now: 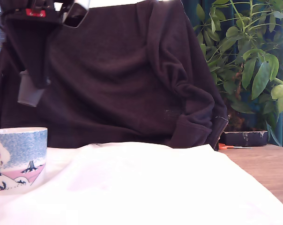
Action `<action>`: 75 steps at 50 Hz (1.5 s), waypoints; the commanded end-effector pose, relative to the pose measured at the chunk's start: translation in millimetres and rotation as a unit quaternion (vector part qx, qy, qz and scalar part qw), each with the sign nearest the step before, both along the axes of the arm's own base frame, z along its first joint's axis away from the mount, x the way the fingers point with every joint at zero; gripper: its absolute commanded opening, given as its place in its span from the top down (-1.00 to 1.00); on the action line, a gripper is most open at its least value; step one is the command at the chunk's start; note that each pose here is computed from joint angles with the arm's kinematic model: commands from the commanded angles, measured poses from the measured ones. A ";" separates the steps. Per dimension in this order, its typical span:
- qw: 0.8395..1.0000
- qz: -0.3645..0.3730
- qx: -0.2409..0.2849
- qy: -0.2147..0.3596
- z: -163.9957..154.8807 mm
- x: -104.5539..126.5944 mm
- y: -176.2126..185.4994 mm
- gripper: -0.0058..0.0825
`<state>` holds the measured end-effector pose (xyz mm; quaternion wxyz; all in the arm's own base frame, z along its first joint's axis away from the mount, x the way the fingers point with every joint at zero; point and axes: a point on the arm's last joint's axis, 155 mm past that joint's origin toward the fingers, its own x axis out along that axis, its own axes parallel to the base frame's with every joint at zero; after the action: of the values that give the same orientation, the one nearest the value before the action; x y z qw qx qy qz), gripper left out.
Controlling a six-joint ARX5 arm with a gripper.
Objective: Pick the grey coffee capsule and place it inside the blue coffee cup
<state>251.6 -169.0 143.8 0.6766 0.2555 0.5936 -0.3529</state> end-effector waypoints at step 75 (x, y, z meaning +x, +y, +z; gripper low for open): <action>0.888 0.195 -0.250 -0.335 134.8 134.2 44.8 0.92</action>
<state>376.7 -127.8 270.7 0.9171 0.0677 0.3017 -0.2518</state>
